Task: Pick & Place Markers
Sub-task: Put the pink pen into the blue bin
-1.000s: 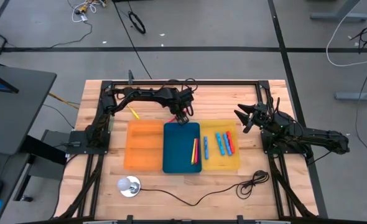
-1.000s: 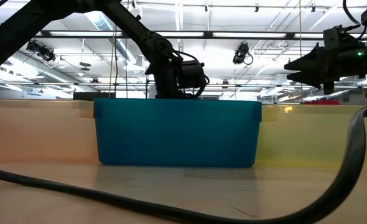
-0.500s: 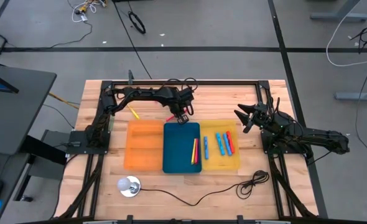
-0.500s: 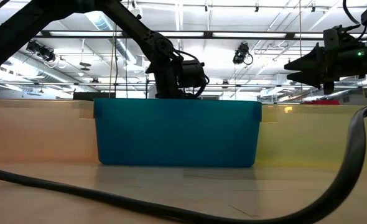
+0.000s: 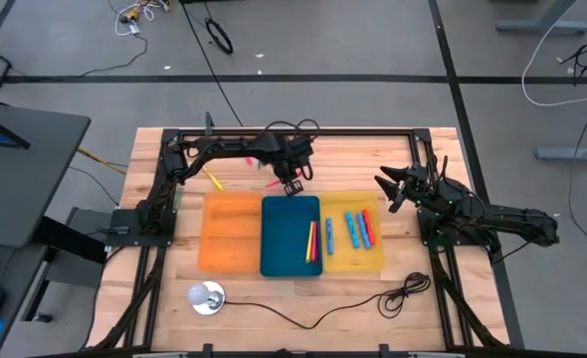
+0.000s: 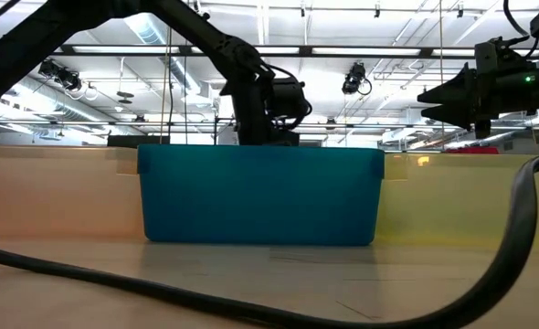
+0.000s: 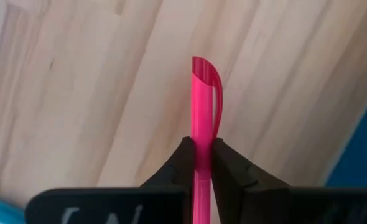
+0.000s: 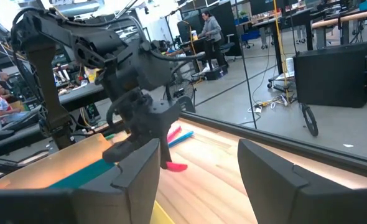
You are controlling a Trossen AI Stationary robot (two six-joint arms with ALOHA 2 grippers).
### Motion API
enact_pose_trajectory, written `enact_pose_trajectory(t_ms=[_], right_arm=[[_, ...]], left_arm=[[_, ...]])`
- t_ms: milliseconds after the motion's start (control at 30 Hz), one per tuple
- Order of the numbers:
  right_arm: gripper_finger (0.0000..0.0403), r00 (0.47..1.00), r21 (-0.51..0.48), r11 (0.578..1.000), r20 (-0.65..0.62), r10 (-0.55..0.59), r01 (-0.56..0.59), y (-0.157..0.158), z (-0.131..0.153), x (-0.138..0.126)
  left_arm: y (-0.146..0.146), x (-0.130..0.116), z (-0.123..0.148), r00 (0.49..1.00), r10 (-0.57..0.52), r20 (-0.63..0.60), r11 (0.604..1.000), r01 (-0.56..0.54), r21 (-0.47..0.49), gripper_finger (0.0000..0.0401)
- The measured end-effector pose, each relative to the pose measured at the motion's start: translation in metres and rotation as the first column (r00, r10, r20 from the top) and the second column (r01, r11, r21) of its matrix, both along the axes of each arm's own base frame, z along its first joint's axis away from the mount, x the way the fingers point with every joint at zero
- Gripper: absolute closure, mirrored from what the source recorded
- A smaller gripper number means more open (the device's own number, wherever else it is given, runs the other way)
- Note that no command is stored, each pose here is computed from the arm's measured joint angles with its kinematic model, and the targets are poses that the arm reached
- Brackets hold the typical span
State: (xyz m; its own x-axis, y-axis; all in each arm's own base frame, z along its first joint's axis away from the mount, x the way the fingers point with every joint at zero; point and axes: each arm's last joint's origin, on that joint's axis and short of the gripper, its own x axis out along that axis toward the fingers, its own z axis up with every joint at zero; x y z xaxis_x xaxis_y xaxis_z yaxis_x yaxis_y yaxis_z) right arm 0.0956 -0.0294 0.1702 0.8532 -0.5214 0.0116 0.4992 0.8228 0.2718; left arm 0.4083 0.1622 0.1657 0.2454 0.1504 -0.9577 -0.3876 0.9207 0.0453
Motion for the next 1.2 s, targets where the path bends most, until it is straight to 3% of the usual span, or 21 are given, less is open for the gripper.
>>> enact_pose_trajectory(t_ms=[367, 567, 733, 1200], right_arm=[[0.0188, 1.000, 0.000, 1.000, 0.000, 0.000, 0.000, 0.000, 0.000, 0.000], [0.0188, 1.000, 0.000, 1.000, 0.000, 0.000, 0.000, 0.000, 0.000, 0.000], [0.0188, 1.000, 0.000, 1.000, 0.000, 0.000, 0.000, 0.000, 0.000, 0.000], [0.0188, 1.000, 0.000, 1.000, 0.000, -0.001, 0.001, 0.000, 0.000, 0.000]], left_arm=[[-0.004, 0.006, 0.037, 0.986, -0.162, -0.047, 0.986, 0.163, 0.023, 0.0369], [-0.018, 0.011, 0.056, 0.953, -0.290, -0.083, 0.955, 0.294, 0.038, 0.0376], [-0.035, 0.014, 0.074, 0.903, -0.413, -0.117, 0.906, 0.421, 0.047, 0.0398], [-0.058, 0.016, 0.083, 0.890, -0.425, -0.166, 0.898, 0.438, 0.049, 0.0399]])
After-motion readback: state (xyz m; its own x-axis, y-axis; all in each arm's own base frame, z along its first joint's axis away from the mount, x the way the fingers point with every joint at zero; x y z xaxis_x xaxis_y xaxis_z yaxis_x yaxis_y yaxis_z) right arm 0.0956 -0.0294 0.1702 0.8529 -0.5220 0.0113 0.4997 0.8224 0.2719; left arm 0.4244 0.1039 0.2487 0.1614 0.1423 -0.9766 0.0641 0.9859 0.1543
